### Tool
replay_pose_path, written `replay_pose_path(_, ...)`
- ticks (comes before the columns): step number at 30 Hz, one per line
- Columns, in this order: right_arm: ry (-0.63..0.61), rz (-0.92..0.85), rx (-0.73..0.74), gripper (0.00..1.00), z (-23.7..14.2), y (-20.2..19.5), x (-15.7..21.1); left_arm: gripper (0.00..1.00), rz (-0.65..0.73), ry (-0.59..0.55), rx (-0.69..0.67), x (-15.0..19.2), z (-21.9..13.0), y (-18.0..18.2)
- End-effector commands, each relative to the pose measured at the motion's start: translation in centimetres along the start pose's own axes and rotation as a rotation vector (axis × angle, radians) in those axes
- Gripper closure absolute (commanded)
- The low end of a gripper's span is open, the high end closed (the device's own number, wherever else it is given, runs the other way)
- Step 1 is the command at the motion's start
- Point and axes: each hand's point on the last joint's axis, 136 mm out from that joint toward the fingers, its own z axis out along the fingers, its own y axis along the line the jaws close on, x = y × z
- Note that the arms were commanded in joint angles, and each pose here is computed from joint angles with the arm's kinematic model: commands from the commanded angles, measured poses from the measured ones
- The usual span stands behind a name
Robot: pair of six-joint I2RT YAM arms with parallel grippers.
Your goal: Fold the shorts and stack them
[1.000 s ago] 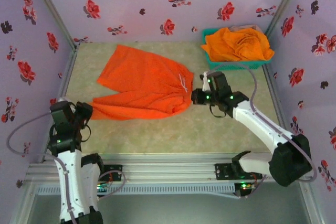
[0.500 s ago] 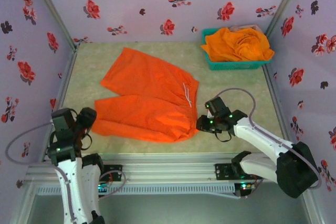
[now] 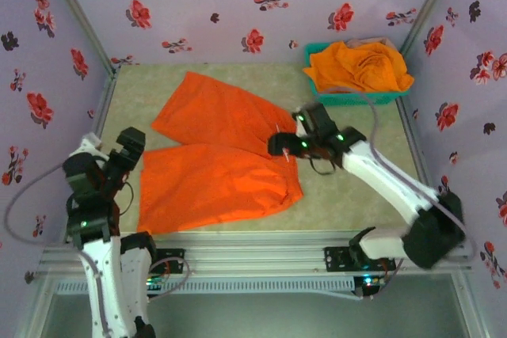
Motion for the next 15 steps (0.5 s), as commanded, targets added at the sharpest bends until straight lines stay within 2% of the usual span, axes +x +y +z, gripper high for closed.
replay_pose_path(1, 0.032, -0.012, 0.015, 0.01, 4.2, 0.7, -2.5, 0.01, -0.063, 0.095, 0.021, 2.2, 3.7, 1.4)
replay_pose_path(5, 0.063, 0.019, 0.087, 0.01, 8.5, -0.9, -5.6, 0.01, 0.002, 0.183, -0.061, 4.9, 7.8, 2.9)
replay_pose_path(7, 0.079, 0.062, 0.114, 0.01, 10.4, -2.4, -6.8, 0.01, 0.028, 0.225, -0.059, 6.0, 9.7, 2.7)
replay_pose_path(15, 0.129, 0.184, 0.164, 0.01, 16.1, -7.5, -9.6, 0.01, 0.083, 0.333, -0.134, 9.9, 15.3, 5.2)
